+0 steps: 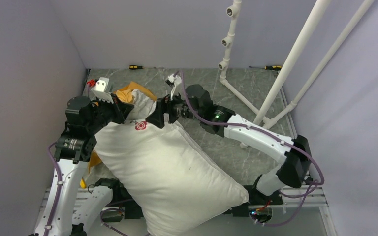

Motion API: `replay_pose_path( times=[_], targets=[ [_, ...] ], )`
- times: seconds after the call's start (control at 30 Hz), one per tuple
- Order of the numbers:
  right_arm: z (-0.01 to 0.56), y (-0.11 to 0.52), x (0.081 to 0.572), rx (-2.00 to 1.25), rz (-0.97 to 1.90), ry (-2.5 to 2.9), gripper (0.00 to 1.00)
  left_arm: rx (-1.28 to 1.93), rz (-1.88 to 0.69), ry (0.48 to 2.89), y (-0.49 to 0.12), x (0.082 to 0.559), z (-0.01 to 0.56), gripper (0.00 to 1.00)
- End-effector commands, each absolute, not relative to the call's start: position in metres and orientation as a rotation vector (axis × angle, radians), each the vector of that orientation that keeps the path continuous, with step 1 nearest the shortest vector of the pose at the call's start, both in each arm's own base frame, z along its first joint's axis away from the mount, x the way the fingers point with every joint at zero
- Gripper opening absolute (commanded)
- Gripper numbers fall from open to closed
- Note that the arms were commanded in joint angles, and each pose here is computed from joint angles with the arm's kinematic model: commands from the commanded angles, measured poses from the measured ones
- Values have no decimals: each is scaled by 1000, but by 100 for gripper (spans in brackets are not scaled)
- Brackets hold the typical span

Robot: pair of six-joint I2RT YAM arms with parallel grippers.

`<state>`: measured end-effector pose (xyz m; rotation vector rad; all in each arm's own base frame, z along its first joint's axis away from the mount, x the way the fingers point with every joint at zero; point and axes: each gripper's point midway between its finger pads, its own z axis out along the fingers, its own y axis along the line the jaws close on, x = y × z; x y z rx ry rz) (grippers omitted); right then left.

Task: Put the pillow into the pillowcase
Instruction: Stuff the pillow into the pillowcase.

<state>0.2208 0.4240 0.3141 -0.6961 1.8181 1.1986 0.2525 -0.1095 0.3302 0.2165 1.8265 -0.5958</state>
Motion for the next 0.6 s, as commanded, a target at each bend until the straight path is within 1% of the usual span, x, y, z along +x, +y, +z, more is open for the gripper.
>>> replay_pose_path(
  times=[0.0,0.17,0.3,0.37,0.4,0.43,0.47,0.5,0.53,0.57],
  targets=[
    [316,432,260,-691,1110,1790,87,234,-650,1807,-118,243,338,0],
    [319,460,280,-774,1100,1736,86,234,-648,1802,-117,240,342,0],
    [323,482,274,-866,1181,1652,86,233,-646,1815,-116,240,343,0],
    [326,488,265,-903,1243,1601,83,226,-645,1818,-116,240,344,0],
    [326,490,261,-913,1272,1589,78,225,-647,1816,-116,240,345,0],
    [324,492,257,-926,1304,1583,65,223,-648,1808,-116,240,348,0],
    [321,495,253,-943,1336,1590,30,221,-650,1803,-116,242,350,0],
    [318,497,251,-949,1354,1613,6,222,-649,1792,-116,242,355,0],
    [315,498,246,-966,1383,1630,0,220,-641,1792,-116,245,357,0],
    [312,498,242,-974,1404,1650,0,217,-623,1792,-114,247,361,0]
  ],
)
